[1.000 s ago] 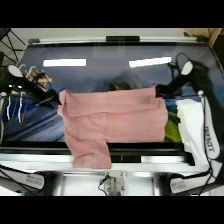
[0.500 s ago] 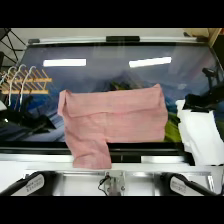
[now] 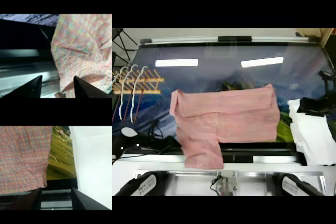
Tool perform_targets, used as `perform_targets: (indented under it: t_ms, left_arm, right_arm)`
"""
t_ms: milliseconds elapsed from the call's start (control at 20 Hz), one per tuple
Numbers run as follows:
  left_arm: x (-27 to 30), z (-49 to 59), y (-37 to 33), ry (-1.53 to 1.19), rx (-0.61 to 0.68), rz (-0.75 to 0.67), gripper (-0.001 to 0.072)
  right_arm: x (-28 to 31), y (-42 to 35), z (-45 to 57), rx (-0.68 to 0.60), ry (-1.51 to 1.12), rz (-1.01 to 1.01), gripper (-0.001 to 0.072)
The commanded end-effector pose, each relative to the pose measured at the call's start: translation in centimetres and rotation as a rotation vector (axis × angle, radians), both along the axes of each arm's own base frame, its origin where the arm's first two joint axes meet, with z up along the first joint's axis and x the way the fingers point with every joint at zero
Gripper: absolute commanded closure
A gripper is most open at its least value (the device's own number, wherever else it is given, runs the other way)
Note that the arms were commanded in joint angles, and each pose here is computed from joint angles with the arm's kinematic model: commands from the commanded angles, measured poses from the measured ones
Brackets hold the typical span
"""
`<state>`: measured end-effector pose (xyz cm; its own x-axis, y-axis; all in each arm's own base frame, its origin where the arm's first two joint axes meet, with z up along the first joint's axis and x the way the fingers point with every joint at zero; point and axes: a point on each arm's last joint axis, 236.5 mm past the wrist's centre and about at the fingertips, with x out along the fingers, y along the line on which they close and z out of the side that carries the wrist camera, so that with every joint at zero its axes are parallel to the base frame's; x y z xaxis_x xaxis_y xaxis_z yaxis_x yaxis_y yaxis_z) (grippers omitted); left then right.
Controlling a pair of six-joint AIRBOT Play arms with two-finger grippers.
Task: Fold the shirts.
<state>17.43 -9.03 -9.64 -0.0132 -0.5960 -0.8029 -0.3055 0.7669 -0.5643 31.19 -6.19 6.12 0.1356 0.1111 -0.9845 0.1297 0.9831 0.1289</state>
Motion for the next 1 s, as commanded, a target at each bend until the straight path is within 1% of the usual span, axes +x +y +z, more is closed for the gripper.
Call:
perform_targets:
  t_ms: [0, 100, 150, 200, 250, 300, 350, 400, 450, 600, 700, 800, 950]
  left_arm:
    - [0.9, -1.0, -1.2, -0.043, -0.009, 0.053, 0.0245]
    - [1.2, -1.2, -1.8, -0.058, 0.007, 0.039, 0.0245]
    - [1.4, -1.4, -2.1, -0.061, 0.018, 0.038, 0.0248]
    - [1.3, -1.5, -2.5, -0.063, 0.024, 0.024, 0.0323]
    - [1.0, -1.6, -2.9, -0.059, 0.023, 0.004, 0.0417]
    - [0.8, -1.7, -3.2, -0.054, 0.02, -0.01, 0.0566]
    - [0.8, -1.6, -3.4, -0.053, 0.012, -0.01, 0.0621]
    - [0.9, -1.3, -3.8, -0.049, -0.008, 0.001, 0.0673]
    - [0.9, -1.0, -4.2, -0.045, -0.029, 0.013, 0.0678]
    - [1.1, -0.6, -4.6, -0.042, -0.052, 0.025, 0.0679]
    - [1.1, -0.6, -4.6, -0.043, -0.052, 0.025, 0.0678]
    - [0.9, -0.5, -4.7, -0.036, -0.057, 0.021, 0.0678]
    - [0.7, -0.5, -4.8, -0.03, -0.062, 0.016, 0.0678]
  right_arm:
    - [0.1, -0.1, 0.0, -0.002, -0.008, -0.003, 0.0204]
    - [-0.7, 0.2, -1.2, 0.011, 0.027, 0.008, 0.0201]
    - [-1.8, 0.6, -2.6, 0.027, 0.072, 0.015, 0.0058]
    - [-3.0, 1.7, -4.2, 0.07, 0.116, 0.019, 0.0032]
    - [-3.9, 2.9, -5.6, 0.119, 0.143, 0.026, 0.0032]
    - [-4.7, 4.0, -6.9, 0.161, 0.163, 0.021, 0.0032]
    - [-5.6, 4.7, -8.2, 0.187, 0.178, 0.017, 0.0033]
    - [-6.6, 5.0, -9.7, 0.188, 0.191, 0.01, 0.0057]
    - [-7.4, 5.4, -10.7, 0.194, 0.191, 0.011, 0.0153]
    - [-8.7, 5.6, -13.3, 0.177, 0.161, -0.024, 0.016]
    - [-9.5, 6.3, -14.8, 0.193, 0.168, -0.035, 0.016]
    - [-9.0, 6.9, -15.6, 0.216, 0.13, -0.053, 0.016]
    - [-8.4, 6.7, -16.1, 0.206, 0.098, -0.07, 0.016]
